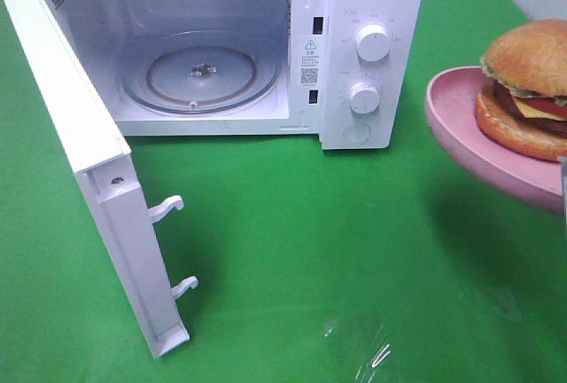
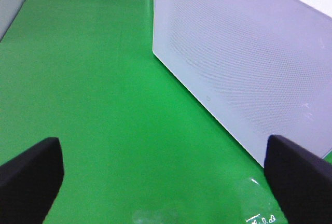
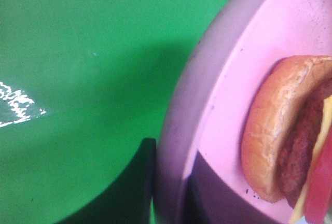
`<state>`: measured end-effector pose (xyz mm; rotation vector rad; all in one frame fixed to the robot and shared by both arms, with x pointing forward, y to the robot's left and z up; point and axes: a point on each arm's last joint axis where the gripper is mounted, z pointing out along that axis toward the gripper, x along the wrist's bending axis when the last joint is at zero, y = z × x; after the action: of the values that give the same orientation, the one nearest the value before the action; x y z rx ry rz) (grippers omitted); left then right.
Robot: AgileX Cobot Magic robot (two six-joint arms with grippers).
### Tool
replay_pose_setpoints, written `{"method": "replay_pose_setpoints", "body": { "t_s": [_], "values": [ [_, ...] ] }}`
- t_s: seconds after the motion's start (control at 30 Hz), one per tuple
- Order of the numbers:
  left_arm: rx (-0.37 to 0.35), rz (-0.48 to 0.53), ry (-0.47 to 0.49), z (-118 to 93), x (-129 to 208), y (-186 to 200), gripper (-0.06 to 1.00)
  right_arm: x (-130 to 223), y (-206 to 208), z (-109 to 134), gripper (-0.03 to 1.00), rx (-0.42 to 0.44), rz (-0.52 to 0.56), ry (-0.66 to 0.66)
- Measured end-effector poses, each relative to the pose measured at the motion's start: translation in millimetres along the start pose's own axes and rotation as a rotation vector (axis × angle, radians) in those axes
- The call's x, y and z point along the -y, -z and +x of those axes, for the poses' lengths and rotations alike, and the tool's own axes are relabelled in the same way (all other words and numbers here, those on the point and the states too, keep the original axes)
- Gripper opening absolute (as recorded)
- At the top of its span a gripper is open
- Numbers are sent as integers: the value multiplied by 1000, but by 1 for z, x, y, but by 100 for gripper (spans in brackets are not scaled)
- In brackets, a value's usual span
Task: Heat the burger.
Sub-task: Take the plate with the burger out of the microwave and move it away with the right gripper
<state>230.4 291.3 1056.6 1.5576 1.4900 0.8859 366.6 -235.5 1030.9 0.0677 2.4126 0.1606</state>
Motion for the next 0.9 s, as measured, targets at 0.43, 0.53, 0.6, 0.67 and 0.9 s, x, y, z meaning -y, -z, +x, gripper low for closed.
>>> {"method": "replay_pose_setpoints", "body": {
  "t_s": [0.43,0.53,0.6,0.67,0.9],
  "values": [
    [0,0,0,0,0,0,96,16,1,2,11,-7,183,-182],
    [0,0,0,0,0,0,96,18,2,2,11,-1,204,-211],
    [0,0,0,0,0,0,96,20,2,2,11,4,223,-235],
    [0,0,0,0,0,0,96,22,1,3,11,-2,252,-257],
    [0,0,0,0,0,0,96,20,-10,4,11,-52,364,-315]
  ]
}}
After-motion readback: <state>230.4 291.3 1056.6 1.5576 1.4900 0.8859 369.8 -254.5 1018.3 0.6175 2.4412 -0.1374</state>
